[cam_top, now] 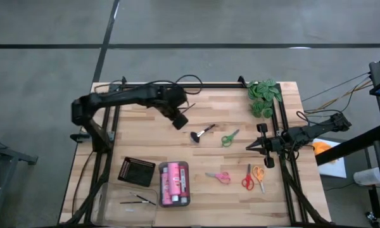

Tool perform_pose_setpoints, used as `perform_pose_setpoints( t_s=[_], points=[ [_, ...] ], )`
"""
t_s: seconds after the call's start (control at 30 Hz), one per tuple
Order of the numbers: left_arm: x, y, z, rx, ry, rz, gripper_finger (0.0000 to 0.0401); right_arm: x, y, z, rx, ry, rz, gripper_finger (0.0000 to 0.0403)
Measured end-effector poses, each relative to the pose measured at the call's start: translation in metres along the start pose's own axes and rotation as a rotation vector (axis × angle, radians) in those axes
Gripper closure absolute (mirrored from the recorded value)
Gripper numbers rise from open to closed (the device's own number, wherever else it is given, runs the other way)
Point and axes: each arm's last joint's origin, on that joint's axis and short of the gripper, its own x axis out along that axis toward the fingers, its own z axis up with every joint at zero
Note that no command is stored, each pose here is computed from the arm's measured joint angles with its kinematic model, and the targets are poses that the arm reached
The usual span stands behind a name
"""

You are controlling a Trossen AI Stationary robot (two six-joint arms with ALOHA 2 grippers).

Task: Pick & Place Paint Supplies
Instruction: Put the eyeshadow brush into the transparent bin

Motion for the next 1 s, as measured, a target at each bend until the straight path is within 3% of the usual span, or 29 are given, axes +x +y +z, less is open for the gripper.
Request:
perform_pose_setpoints(
  t_s=[0.3,0.57,0.77,1.0],
  points=[
    [-0.081,-0.018,-0.066,0.120,0.037,-0.046,0.0401,0.000,0.000,0.000,0.000,-0.001,0.000,0.0388],
    [-0.138,-0.038,-0.154,0.207,0.017,-0.213,0.0401,0.000,0.000,0.000,0.000,0.000,-0.001,0.0388],
    [-0.146,-0.039,-0.227,0.235,0.042,-0.303,0.0401,0.000,0.000,0.000,0.000,0.000,0.000,0.0388],
    [-0.124,-0.049,-0.291,0.259,0.121,-0.368,0.0401,0.000,0.000,0.000,0.000,0.000,0.000,0.0388]
  ],
)
